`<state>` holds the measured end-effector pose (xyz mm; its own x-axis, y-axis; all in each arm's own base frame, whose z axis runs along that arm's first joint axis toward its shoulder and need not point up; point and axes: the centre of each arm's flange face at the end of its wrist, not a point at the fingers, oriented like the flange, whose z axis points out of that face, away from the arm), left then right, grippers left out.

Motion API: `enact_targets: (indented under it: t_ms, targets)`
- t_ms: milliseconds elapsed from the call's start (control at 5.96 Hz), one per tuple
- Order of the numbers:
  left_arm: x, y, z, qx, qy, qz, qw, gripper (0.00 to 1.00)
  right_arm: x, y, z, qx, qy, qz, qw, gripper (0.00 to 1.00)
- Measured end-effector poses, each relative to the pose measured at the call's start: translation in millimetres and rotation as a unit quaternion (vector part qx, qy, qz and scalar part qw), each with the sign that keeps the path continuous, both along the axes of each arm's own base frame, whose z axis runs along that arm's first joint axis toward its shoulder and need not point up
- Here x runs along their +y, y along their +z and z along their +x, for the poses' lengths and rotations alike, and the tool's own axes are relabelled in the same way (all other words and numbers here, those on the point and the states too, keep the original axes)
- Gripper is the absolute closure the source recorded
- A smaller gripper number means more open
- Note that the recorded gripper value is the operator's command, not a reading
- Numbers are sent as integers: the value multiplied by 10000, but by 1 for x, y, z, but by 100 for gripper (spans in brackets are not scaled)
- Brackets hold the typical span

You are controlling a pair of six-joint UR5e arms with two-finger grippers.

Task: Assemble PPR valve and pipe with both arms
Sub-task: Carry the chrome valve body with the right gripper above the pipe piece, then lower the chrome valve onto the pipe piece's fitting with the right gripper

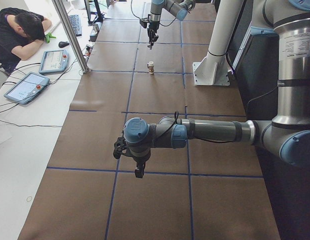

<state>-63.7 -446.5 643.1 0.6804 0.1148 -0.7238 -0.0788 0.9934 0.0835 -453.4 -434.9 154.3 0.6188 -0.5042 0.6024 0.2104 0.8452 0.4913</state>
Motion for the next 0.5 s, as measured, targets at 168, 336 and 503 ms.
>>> enact_targets:
  t_ms: [168, 336, 503]
  targets:
    - [0, -1, 0, 3, -21, -16, 10000, 0, 1, -27, -22, 67, -30, 46, 10000, 100]
    - [0, -1, 0, 7, -28, -20, 10000, 0, -4, -51, -45, 197, -42, 24, 9998, 100]
    - [0, -1, 0, 11, -32, -20, 10000, 0, -10, -65, -65, 296, -59, -10, 9995, 100]
